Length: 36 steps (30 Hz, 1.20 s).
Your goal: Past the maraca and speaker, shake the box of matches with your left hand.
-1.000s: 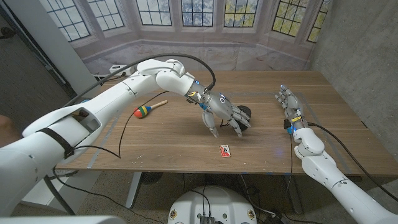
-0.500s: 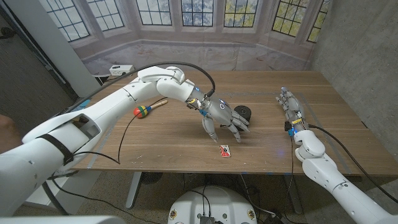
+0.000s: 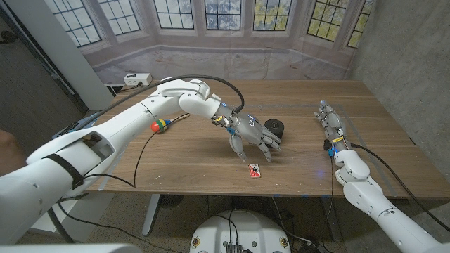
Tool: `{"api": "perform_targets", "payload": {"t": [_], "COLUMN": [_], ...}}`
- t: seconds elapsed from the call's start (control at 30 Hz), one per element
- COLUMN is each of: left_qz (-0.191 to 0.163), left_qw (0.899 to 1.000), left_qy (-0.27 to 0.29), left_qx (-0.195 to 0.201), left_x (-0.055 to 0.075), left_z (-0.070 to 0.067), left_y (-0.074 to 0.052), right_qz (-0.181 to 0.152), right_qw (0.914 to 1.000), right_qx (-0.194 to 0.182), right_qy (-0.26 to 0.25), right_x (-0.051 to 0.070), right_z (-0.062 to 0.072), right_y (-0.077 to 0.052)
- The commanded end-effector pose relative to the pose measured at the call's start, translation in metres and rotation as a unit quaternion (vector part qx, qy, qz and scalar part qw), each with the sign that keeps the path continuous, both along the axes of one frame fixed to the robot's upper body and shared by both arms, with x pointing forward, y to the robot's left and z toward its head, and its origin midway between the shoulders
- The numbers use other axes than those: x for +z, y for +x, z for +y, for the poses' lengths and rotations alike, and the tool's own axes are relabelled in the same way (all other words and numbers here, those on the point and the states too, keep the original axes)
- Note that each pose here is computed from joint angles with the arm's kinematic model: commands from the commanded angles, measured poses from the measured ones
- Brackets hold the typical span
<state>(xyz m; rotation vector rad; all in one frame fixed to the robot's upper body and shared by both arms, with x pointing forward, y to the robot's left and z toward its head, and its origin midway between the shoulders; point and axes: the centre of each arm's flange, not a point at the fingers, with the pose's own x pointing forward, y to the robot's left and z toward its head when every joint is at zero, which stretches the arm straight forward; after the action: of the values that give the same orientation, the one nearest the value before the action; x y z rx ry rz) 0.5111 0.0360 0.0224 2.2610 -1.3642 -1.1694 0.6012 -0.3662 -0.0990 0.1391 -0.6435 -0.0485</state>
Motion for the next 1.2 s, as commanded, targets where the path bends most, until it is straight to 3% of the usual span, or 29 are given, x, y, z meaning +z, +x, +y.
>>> {"api": "perform_targets", "payload": {"t": [0.03, 0.7, 1.2], "left_qz": [0.000, 0.005, 0.014], "left_qw": [1.000, 1.000, 1.000], "left_qy": [-0.003, 0.007, 0.015], "left_qx": [-0.001, 0.006, 0.004], "left_x": [-0.010, -0.028, -0.033], "left_z": [-0.004, -0.008, -0.011], "left_y": [0.005, 0.015, 0.020], "right_qz": [0.002, -0.001, 0.000], "right_qw": [1.0000, 0.9998, 0.9995], "right_qx": [-0.004, -0.010, -0.022], "right_qy": [0.005, 0.015, 0.022], "right_x": [-0.008, -0.019, -0.026], "right_z": [-0.004, -0.003, -0.003], "right_y": [-0.003, -0.011, -0.016]}}
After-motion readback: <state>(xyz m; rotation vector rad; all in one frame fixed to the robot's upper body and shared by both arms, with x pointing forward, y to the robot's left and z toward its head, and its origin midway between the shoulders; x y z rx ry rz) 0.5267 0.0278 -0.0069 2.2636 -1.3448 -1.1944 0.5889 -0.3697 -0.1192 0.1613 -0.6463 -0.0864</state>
